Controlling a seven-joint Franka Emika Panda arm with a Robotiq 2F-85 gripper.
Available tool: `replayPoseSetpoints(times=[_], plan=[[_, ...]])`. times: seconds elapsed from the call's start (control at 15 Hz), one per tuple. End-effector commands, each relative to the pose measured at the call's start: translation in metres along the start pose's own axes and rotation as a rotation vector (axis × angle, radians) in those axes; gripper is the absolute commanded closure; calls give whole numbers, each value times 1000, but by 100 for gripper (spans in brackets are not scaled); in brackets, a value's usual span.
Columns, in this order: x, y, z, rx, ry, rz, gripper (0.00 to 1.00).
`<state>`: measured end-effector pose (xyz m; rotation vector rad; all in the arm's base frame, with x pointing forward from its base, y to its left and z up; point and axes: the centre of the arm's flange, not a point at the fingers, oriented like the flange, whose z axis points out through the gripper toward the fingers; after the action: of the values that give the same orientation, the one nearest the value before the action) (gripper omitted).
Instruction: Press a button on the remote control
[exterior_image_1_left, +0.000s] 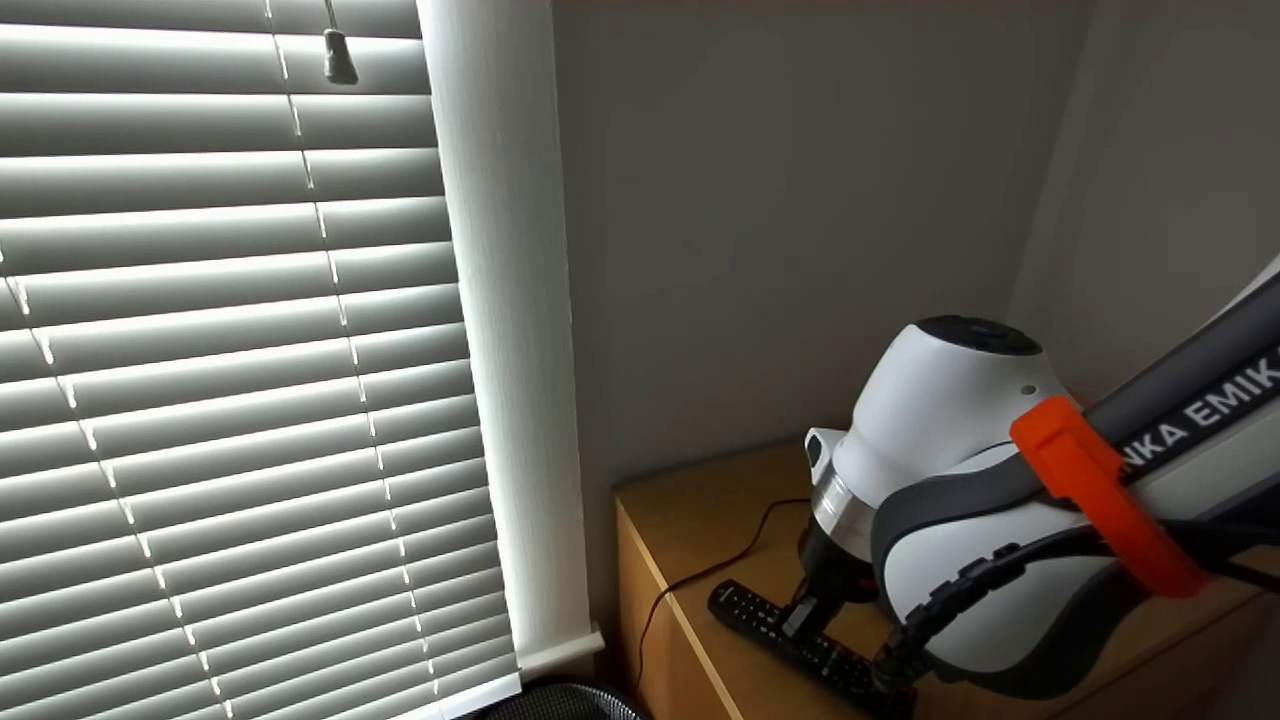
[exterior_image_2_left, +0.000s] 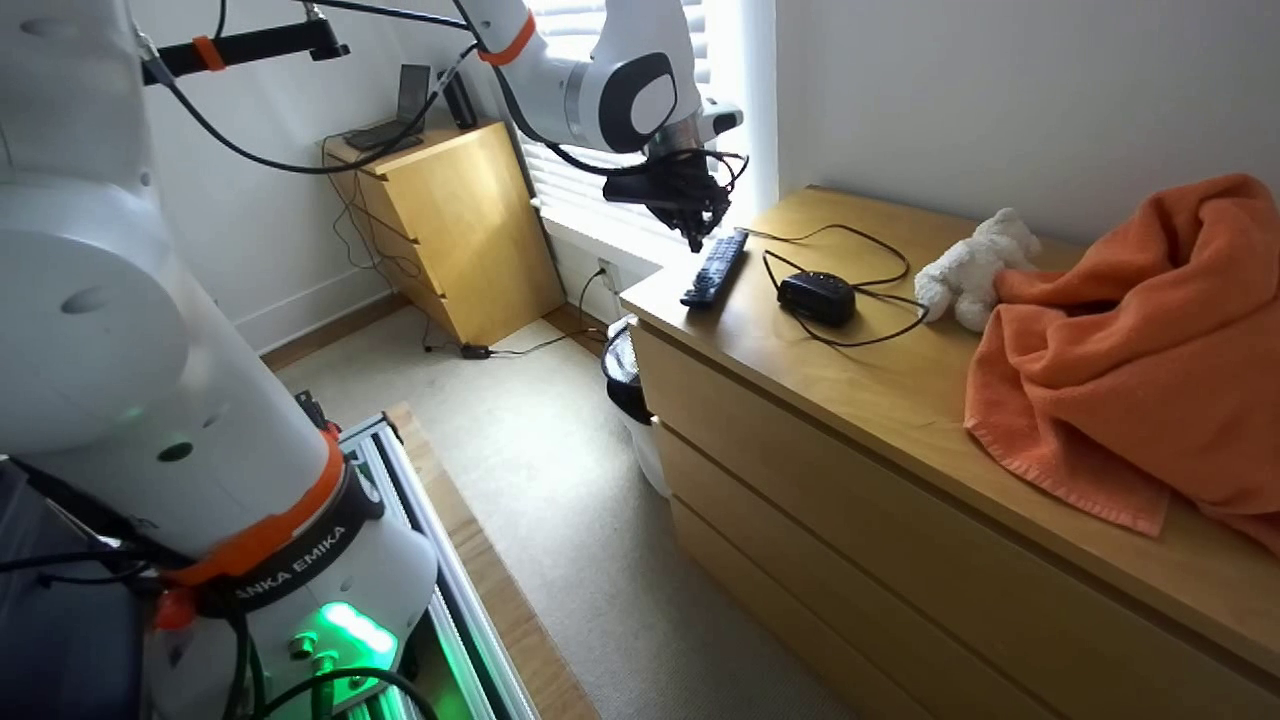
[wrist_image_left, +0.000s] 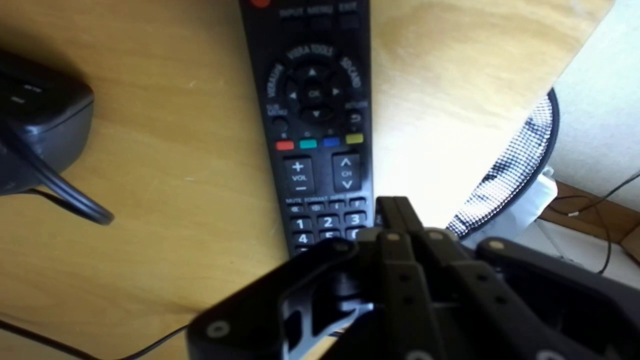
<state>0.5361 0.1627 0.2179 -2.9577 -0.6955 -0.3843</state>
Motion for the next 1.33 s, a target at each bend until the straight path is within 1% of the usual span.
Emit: replayPoseSetpoints(times=[0.0, 1.27], plan=[[0, 5, 10, -12, 20, -11, 100], [3, 7, 18, -13, 41, -4, 100]])
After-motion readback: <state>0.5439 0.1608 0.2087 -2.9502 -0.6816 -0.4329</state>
